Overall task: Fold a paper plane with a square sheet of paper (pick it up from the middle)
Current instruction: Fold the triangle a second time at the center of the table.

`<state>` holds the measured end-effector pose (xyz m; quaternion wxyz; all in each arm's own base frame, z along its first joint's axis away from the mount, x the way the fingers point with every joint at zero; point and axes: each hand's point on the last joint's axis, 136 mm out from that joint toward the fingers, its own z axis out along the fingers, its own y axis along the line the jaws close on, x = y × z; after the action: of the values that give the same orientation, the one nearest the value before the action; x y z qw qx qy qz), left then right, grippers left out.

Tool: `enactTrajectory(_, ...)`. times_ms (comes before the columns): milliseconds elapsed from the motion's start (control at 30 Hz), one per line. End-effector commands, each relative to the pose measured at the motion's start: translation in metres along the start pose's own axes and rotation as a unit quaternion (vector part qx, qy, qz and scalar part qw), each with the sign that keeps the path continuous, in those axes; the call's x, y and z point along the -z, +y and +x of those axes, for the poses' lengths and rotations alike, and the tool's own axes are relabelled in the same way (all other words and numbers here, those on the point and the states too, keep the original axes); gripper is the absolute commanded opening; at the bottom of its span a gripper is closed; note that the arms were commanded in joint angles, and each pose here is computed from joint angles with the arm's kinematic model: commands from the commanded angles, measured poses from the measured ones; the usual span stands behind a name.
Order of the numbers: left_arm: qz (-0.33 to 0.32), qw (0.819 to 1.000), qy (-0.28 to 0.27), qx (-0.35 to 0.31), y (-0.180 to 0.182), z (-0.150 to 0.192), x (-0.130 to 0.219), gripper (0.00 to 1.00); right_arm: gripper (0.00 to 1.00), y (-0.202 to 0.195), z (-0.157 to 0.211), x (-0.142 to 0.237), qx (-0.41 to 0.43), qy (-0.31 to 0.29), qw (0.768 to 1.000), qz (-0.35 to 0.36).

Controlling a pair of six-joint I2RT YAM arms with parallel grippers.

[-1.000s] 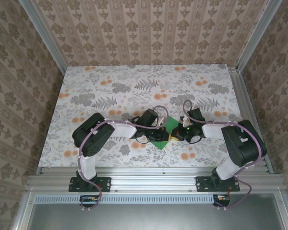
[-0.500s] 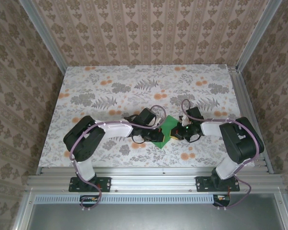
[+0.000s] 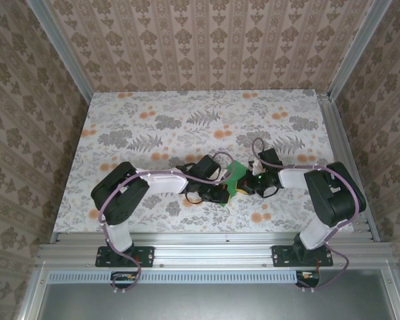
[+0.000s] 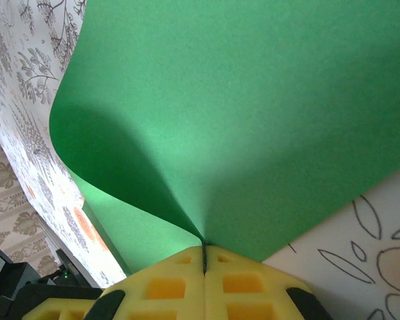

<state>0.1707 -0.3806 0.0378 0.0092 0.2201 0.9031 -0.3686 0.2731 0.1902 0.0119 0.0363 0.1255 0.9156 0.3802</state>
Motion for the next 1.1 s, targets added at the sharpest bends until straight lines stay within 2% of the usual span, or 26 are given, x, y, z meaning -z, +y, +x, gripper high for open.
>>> enactTrajectory(0, -0.013, 1.0, 0.018, 0.0, 0.011, 0.011, -0.008, 0.01, 0.01, -0.027, 0.008, -0.007, -0.035, 0.007, 0.998, 0.046)
enactTrajectory(500, -0.025, 0.999, 0.032, 0.006, 0.026, 0.022, -0.021, 0.0, 0.05, -0.013, 0.004, 0.001, -0.025, -0.003, 0.999, 0.039)
enactTrajectory(767, -0.033, 0.999, 0.034, 0.014, 0.038, 0.029, -0.024, 0.0, 0.08, -0.001, -0.001, 0.008, 0.002, -0.011, 0.998, 0.06)
enactTrajectory(967, -0.036, 0.999, 0.034, 0.022, 0.046, 0.033, -0.028, 0.0, 0.22, -0.005, -0.002, 0.011, 0.015, -0.015, 0.996, 0.089)
enactTrajectory(1067, -0.035, 0.998, 0.031, 0.029, 0.05, 0.033, -0.028, 0.0, 0.28, -0.002, -0.002, 0.028, 0.032, -0.03, 0.993, 0.113)
